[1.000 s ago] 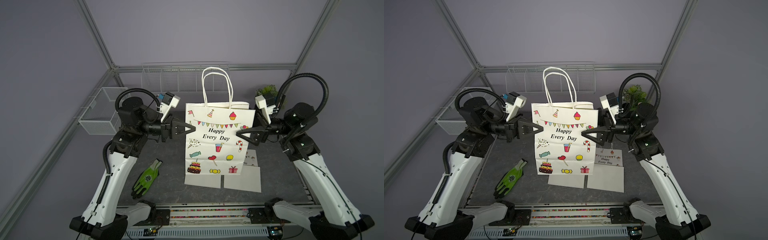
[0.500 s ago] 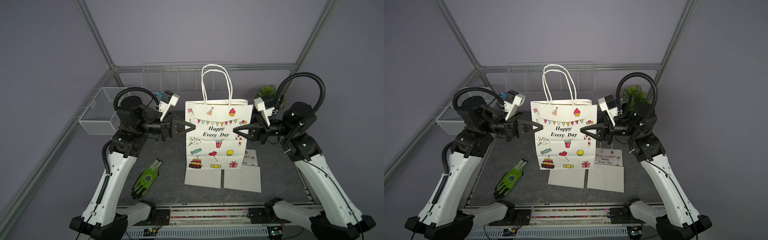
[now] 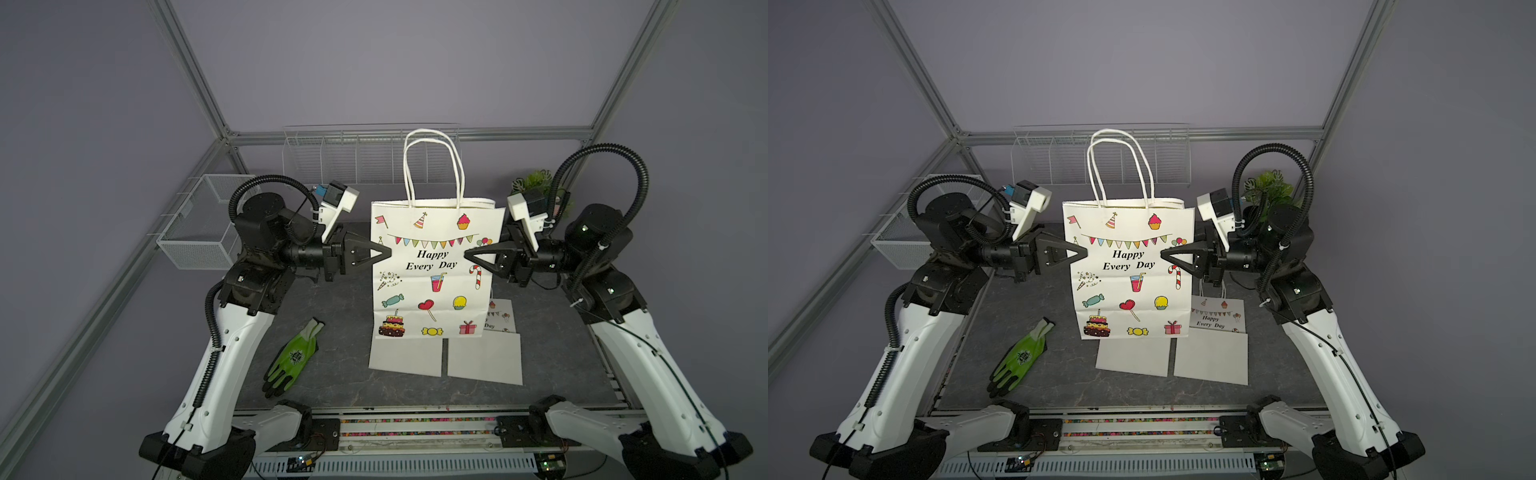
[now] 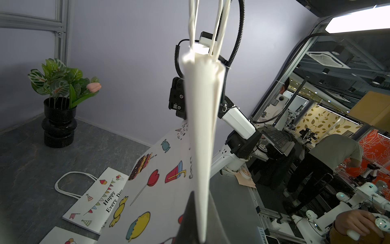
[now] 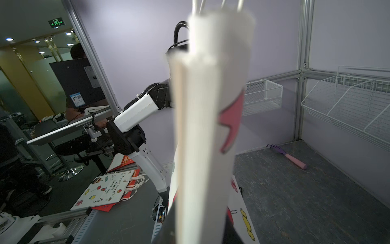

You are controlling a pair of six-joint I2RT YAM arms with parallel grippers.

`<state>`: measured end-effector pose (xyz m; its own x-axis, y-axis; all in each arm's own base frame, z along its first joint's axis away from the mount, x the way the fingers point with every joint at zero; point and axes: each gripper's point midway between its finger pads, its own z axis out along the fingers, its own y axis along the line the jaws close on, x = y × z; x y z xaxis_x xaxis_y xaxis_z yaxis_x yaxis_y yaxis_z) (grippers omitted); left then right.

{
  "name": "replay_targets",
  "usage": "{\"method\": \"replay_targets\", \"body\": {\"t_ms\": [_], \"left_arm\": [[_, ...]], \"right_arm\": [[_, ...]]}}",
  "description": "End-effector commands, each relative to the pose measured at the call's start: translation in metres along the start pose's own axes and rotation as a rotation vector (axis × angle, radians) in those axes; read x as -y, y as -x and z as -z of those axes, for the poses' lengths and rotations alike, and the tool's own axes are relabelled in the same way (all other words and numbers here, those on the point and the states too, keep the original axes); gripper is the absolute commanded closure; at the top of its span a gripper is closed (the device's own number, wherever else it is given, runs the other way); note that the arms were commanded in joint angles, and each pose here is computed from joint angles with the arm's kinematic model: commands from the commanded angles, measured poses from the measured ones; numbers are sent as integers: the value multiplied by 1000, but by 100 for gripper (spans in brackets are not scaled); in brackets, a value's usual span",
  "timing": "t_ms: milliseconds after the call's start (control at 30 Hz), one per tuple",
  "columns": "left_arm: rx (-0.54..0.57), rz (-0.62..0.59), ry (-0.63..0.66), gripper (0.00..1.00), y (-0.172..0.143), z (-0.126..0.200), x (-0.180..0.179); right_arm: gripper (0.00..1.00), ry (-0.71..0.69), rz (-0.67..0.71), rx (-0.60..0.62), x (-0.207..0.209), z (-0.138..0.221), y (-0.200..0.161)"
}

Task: Put away the paper bag
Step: Press the paper bag.

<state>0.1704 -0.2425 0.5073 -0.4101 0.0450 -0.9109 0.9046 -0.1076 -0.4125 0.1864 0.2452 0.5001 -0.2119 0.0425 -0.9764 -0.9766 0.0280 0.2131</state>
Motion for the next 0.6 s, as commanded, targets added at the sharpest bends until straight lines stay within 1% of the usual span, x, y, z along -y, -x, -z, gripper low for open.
{"method": "replay_targets", "body": {"t_ms": [0,33,67,100,133,233,300,367,433,533,567], "left_arm": [[15,-30,11,98,3,3,7],[16,-32,12,100,4,3,8],[16,-32,11,100,4,3,8],[16,-33,11,100,4,4,8],[14,-32,9,100,3,4,9],[-1,-32,-11,100,-5,5,11],[-14,-36,-15,100,-13,5,11],[-22,-30,-16,100,-21,6,8],[-32,-30,-34,100,-28,6,9],[-36,-39,-46,100,-31,7,11],[-38,-40,-50,100,-31,6,11]], "right_arm": [[45,-23,55,25,-9,6,11],[27,-31,59,28,-9,8,11],[15,-42,60,31,-9,10,12],[5,-52,65,35,-9,13,12],[0,-68,66,38,-9,17,13],[8,-165,70,67,0,33,19],[11,-243,71,98,7,46,25],[9,-307,73,125,12,54,29],[8,-446,73,158,30,71,33],[7,-596,79,194,46,88,35],[7,-622,79,201,50,91,35]]}}
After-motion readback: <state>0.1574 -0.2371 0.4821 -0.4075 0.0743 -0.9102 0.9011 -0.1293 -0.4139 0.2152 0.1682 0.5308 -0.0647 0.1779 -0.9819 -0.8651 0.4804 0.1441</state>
